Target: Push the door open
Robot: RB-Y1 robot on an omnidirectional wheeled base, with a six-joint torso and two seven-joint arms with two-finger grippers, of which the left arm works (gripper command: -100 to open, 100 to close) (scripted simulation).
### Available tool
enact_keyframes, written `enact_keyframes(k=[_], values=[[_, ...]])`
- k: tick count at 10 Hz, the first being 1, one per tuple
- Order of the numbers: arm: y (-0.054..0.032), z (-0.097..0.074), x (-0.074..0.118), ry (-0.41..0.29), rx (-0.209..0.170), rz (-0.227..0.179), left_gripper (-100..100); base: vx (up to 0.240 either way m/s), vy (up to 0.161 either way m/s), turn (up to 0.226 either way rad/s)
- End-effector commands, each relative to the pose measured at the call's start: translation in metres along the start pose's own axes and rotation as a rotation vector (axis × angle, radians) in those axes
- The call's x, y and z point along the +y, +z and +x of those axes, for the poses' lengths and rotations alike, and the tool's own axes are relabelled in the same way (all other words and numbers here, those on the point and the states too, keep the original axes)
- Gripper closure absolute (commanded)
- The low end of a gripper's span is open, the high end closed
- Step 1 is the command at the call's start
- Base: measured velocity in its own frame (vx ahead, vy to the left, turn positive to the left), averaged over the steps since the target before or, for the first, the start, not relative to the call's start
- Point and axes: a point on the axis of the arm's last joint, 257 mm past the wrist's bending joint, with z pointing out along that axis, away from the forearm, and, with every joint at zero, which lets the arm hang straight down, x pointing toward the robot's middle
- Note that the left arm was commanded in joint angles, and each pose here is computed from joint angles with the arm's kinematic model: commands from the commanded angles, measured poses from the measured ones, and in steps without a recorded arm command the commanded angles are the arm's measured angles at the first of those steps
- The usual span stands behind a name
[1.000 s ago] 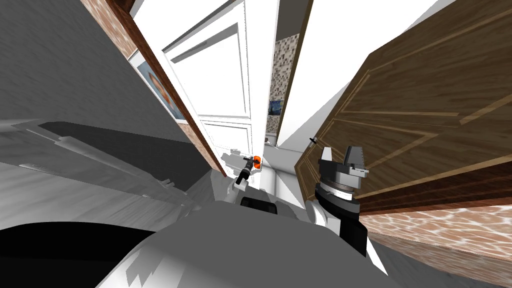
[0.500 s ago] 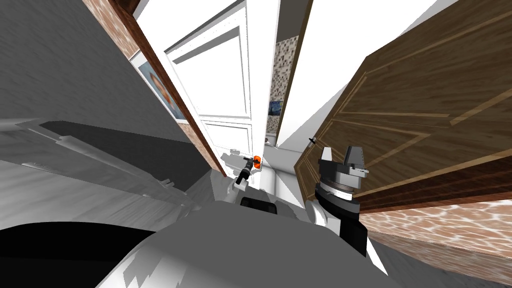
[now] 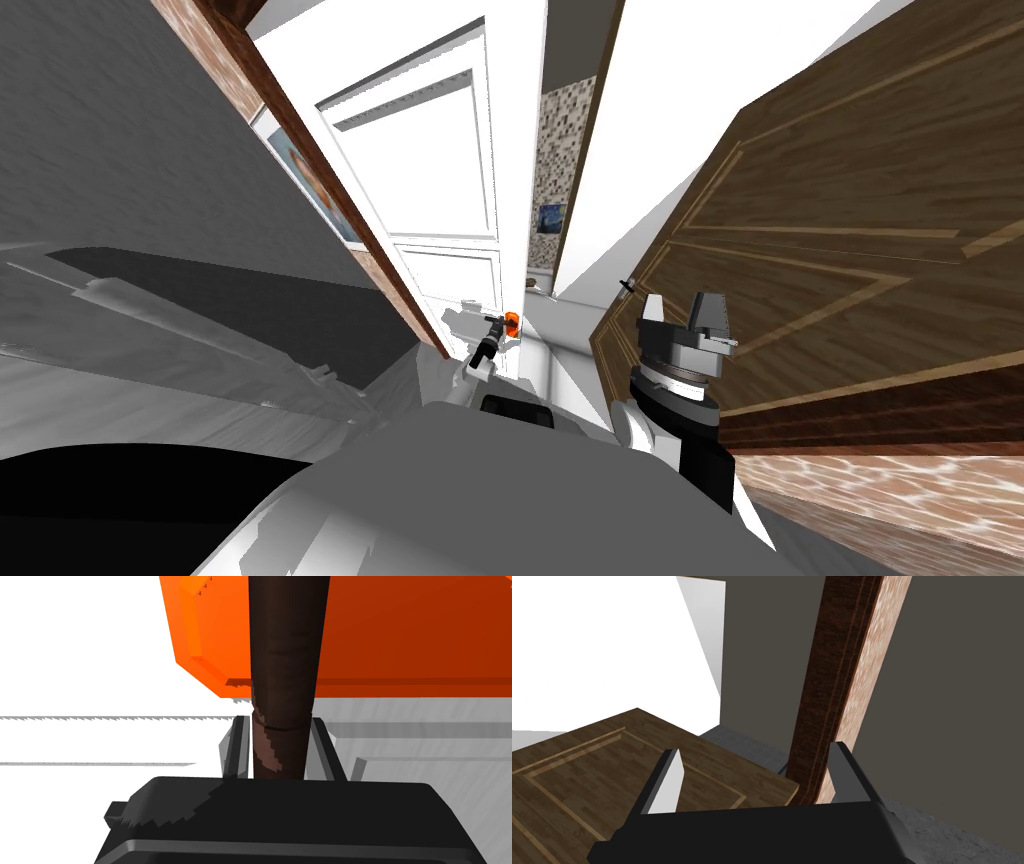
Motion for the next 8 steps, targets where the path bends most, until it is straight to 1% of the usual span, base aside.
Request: enact_keyframes(k=[1, 4, 5, 8], values=[[0.0021, -0.019, -0.007, 0.015, -0.027, 0.014, 100, 0.188, -0.104, 0.063], [0.0027, -0.041, -0.007, 0.027, -0.062, 0.012, 100, 0.168, -0.110, 0.066], [0.0027, -0.046, -0.007, 0.029, -0.070, 0.011, 100, 0.146, -0.099, 0.079], [0.0029, -0.060, -0.007, 0.034, -0.094, 0.010, 100, 0.099, -0.072, 0.053]])
